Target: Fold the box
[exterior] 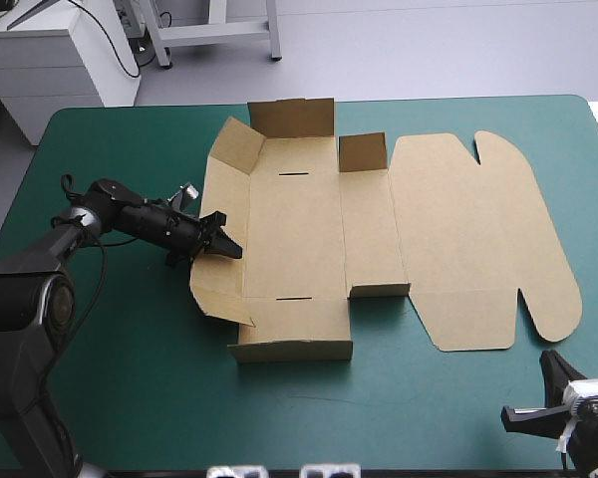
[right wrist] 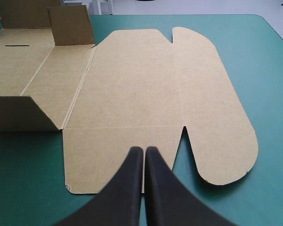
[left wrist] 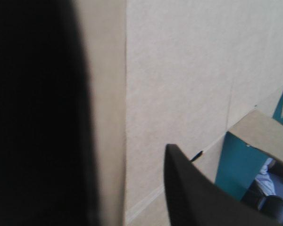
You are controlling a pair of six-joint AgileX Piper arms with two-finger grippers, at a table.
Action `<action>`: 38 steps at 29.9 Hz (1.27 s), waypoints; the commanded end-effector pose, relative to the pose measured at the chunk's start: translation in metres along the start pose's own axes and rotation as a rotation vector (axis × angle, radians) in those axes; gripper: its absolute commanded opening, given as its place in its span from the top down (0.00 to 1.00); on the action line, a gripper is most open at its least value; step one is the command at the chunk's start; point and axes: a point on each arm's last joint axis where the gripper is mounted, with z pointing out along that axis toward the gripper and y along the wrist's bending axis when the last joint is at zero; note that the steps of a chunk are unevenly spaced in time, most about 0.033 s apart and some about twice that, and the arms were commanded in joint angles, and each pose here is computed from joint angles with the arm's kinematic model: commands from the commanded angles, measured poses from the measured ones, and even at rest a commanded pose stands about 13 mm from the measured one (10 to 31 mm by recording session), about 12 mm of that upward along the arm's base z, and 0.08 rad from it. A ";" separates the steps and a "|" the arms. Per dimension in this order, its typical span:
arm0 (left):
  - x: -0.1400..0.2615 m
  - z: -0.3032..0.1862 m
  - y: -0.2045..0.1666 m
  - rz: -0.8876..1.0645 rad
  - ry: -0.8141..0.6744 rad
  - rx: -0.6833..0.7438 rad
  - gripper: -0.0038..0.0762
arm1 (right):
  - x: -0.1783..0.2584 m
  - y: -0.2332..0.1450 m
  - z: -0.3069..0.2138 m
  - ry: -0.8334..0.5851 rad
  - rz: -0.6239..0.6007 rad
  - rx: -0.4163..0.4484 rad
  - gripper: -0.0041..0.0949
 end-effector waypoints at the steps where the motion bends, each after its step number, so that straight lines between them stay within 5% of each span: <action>1: -0.004 -0.019 -0.030 0.004 -0.083 0.164 0.96 | -0.013 0.000 -0.009 -0.124 -0.004 0.006 0.96; 13: -0.006 -0.033 -0.034 0.051 -0.048 0.136 0.96 | -0.013 0.000 -0.009 -0.124 -0.004 0.006 0.96; 27: -0.026 -0.058 -0.127 0.680 -0.020 -0.651 0.96 | -0.013 0.000 -0.009 -0.124 -0.004 0.006 0.96; 38: -0.011 -0.022 -0.165 1.394 0.322 -1.089 0.96 | -0.013 0.000 -0.009 -0.124 -0.004 0.006 0.96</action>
